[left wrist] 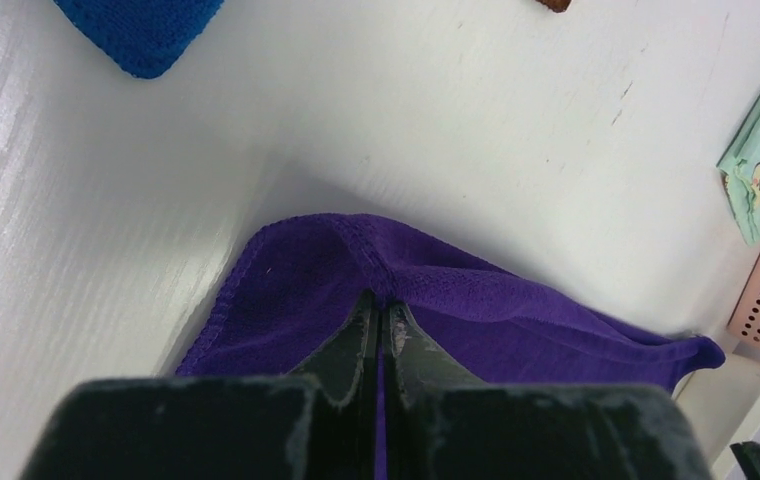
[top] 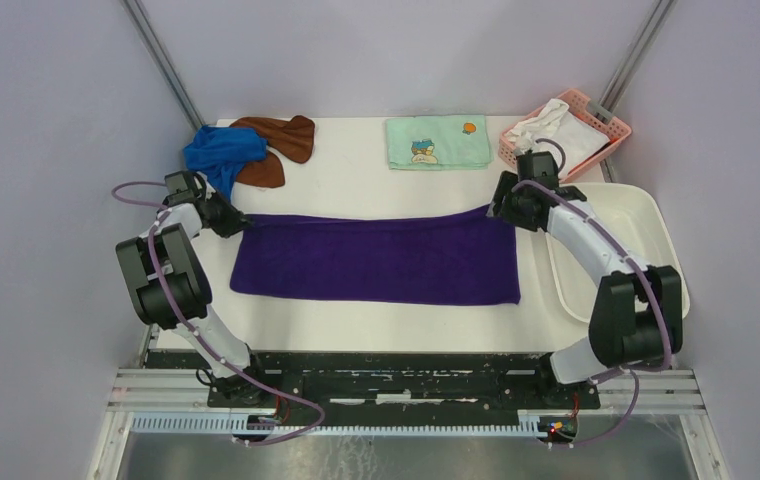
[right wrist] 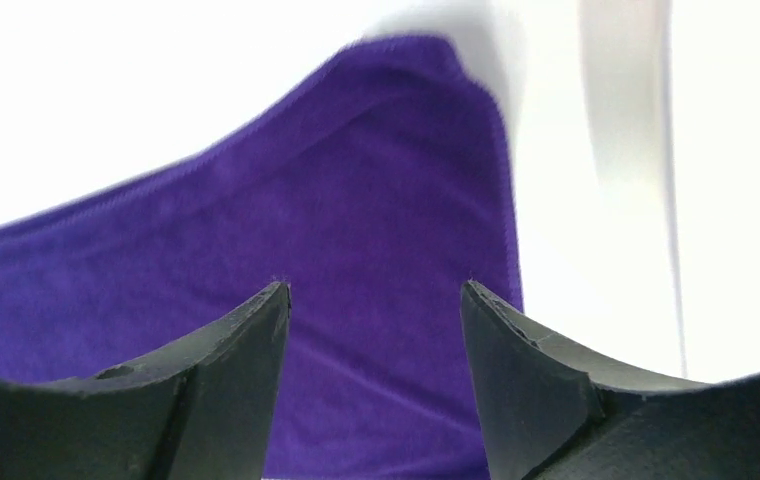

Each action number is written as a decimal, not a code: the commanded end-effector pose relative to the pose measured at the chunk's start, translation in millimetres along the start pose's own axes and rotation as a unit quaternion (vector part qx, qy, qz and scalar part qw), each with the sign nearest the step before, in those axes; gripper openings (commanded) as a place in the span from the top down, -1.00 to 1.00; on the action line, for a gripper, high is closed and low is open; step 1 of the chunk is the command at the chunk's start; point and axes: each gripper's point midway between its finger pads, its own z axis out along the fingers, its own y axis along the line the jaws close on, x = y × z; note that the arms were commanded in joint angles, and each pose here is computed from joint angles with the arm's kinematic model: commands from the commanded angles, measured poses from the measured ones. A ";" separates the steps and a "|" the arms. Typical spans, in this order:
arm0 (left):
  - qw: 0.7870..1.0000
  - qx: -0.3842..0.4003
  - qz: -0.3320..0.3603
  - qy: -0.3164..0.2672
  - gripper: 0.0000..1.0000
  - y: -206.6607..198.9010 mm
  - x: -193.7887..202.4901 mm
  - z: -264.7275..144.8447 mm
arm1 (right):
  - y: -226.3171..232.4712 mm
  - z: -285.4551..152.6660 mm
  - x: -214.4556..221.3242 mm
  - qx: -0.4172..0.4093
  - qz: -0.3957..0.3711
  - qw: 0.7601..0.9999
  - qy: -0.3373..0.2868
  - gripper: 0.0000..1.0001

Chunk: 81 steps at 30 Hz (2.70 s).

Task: Roll the towels
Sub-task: Flatten out the towel at the center of the board, then fold the towel at the center of the board.

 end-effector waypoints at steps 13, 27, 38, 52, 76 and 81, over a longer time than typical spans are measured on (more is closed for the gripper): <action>1.000 -0.010 0.022 0.000 0.95 -1.1 -8.6 -2.8 | -0.6 54.2 -65.7 0.017 -0.212 0.977 0.032 -0.38; 1.000 -0.010 0.018 0.006 0.95 -0.8 -7.5 -0.9 | -11.6 97.2 -63.9 -0.087 -0.325 0.934 0.120 -0.35; 1.000 -0.013 0.017 0.007 0.95 1.5 -6.6 0.3 | -7.3 105.4 -48.9 -0.162 -0.335 0.910 0.185 -0.25; 0.999 -0.026 0.019 0.008 0.95 5.7 -7.0 0.0 | -10.9 95.2 -53.1 -0.152 -0.348 0.906 0.190 0.44; 0.999 0.029 -0.012 -0.026 0.95 -43.7 -84.5 9.1 | -31.0 77.5 -140.1 -0.008 -0.402 0.915 0.036 0.99; 0.999 0.042 -0.017 -0.014 0.95 -48.3 -90.5 18.0 | -32.5 80.8 -148.4 0.017 -0.410 0.912 0.016 0.99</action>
